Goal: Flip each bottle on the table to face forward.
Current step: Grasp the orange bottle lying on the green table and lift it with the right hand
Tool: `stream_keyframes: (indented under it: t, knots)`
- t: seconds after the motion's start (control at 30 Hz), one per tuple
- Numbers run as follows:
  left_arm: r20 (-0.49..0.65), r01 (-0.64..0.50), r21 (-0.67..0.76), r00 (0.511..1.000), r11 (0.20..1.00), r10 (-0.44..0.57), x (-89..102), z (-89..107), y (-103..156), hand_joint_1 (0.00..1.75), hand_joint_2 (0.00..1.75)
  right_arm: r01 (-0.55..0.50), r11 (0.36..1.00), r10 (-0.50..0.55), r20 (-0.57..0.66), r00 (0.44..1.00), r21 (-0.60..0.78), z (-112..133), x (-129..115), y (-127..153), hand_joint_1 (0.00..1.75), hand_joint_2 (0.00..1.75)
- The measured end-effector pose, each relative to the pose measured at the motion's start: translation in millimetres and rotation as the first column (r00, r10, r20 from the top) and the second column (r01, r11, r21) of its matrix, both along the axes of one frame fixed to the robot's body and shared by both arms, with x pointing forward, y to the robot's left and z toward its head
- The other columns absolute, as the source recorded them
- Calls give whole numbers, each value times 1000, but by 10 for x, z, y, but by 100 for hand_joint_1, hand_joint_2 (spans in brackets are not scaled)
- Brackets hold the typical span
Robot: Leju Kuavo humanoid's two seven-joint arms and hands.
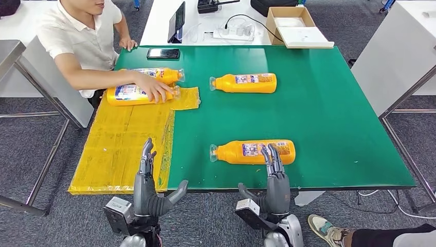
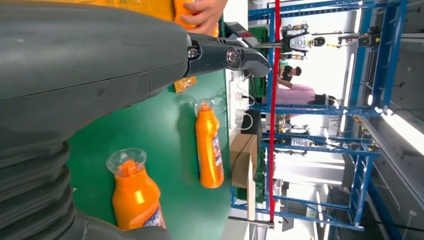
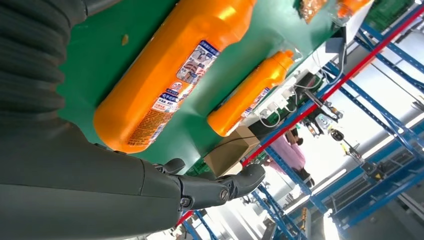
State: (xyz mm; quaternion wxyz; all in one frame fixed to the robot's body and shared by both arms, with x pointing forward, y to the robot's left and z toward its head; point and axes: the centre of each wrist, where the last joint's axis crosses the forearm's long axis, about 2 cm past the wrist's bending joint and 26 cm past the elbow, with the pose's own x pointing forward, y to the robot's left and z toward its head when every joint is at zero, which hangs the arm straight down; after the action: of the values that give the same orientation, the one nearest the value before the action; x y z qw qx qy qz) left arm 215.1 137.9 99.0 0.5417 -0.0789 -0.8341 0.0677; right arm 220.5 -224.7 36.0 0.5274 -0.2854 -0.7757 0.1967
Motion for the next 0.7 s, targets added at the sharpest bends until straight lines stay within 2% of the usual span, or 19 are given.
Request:
stream_keyframes:
  t: [0.4,0.7]
  knots:
    - [-9,15,3,1000,1000,-15,-9,-33,-17,0,175,1,991,-8,-58,998,-135,-69,106,-159,0,175]
    - [-10,20,2,1000,1000,-20,-9,-35,-20,0,175,-1,986,-12,-78,997,-164,-107,127,-219,0,175]
